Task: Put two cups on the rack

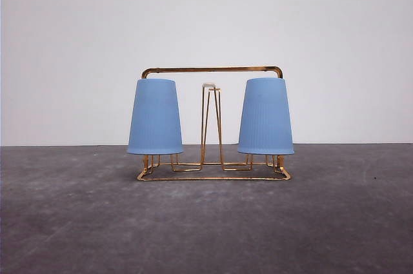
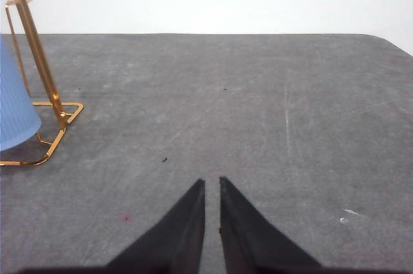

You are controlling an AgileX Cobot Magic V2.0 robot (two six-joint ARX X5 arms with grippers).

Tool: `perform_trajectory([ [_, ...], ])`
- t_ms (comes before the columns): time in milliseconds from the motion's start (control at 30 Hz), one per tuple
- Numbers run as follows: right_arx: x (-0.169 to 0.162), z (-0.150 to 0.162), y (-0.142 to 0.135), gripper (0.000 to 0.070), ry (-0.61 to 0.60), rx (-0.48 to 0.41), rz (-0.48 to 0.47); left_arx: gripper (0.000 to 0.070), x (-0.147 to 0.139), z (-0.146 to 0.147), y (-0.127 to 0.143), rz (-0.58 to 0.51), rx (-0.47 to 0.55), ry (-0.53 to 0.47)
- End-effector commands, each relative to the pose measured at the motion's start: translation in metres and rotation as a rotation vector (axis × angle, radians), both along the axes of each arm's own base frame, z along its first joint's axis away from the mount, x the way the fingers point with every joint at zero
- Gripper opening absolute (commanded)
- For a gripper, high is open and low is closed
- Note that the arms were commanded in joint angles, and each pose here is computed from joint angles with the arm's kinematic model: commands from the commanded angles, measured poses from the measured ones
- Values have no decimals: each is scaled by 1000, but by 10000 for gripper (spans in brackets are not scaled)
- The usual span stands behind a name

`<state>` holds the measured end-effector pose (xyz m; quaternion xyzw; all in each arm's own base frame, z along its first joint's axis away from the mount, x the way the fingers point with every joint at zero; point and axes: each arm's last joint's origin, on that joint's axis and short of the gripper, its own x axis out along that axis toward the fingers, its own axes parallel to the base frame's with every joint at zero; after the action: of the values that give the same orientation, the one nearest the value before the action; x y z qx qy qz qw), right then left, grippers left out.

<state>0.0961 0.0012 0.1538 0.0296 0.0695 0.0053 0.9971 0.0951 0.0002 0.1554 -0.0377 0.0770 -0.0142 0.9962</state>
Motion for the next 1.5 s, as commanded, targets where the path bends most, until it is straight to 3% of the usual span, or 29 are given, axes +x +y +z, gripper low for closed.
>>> perform_trajectory([
  [0,0,0,0,38,-6,11,-6,0,1,-4,0,-1,6,0],
  [1467,0,0,0,38,-6,11,-6,0,1,-4,0,-1,6,0],
])
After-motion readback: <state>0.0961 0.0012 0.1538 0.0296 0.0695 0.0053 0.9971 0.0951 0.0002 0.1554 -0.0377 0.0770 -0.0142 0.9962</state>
